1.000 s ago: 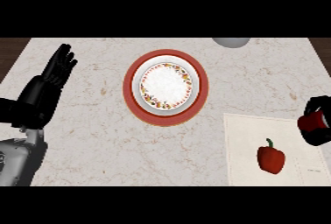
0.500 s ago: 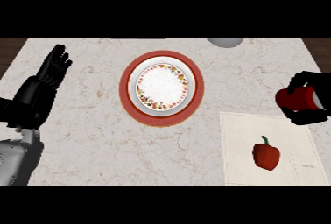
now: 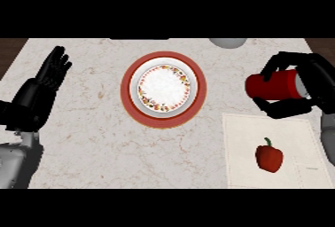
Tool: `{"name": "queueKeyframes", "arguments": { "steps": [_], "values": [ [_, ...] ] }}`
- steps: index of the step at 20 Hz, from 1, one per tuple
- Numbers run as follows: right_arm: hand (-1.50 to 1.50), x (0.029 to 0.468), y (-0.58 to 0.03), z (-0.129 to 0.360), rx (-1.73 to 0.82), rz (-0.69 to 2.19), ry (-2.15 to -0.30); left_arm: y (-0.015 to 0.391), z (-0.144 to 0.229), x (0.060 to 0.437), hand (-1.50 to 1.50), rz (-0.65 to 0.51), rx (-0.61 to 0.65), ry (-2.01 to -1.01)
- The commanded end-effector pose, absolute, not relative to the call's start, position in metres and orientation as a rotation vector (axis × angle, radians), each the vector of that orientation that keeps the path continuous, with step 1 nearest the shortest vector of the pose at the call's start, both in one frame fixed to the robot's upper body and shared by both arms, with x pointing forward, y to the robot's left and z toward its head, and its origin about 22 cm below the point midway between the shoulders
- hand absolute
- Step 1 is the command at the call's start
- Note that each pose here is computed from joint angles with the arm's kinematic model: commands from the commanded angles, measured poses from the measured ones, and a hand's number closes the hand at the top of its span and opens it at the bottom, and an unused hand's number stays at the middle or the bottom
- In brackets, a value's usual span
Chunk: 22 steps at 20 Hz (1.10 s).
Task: Pick the can from the placemat and place it in the plate
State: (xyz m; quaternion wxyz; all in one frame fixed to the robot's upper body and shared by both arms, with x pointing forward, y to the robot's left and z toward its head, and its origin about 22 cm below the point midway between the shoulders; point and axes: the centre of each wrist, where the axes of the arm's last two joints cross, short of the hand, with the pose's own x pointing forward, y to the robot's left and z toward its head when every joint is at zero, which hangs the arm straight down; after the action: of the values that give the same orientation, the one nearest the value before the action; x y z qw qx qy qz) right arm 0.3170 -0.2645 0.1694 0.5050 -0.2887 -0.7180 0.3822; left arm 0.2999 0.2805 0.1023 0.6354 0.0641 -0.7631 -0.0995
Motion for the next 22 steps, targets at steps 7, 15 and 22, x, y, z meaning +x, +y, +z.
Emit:
{"name": "queueKeyframes", "arguments": {
  "steps": [7,15,22],
  "values": [
    [1.50,0.343,-0.156,0.171,-0.539,0.918,-1.772,0.291,0.108,0.297,0.00,-0.246,0.123,-1.750],
    [1.50,0.382,-0.075,0.170,-0.501,0.950,-1.687,0.282,0.114,0.292,0.00,-0.243,0.121,-1.738],
    [1.50,0.411,-0.047,0.121,-0.606,0.976,-1.642,0.275,0.111,0.312,0.00,-0.259,0.105,-1.765]
  ]
}}
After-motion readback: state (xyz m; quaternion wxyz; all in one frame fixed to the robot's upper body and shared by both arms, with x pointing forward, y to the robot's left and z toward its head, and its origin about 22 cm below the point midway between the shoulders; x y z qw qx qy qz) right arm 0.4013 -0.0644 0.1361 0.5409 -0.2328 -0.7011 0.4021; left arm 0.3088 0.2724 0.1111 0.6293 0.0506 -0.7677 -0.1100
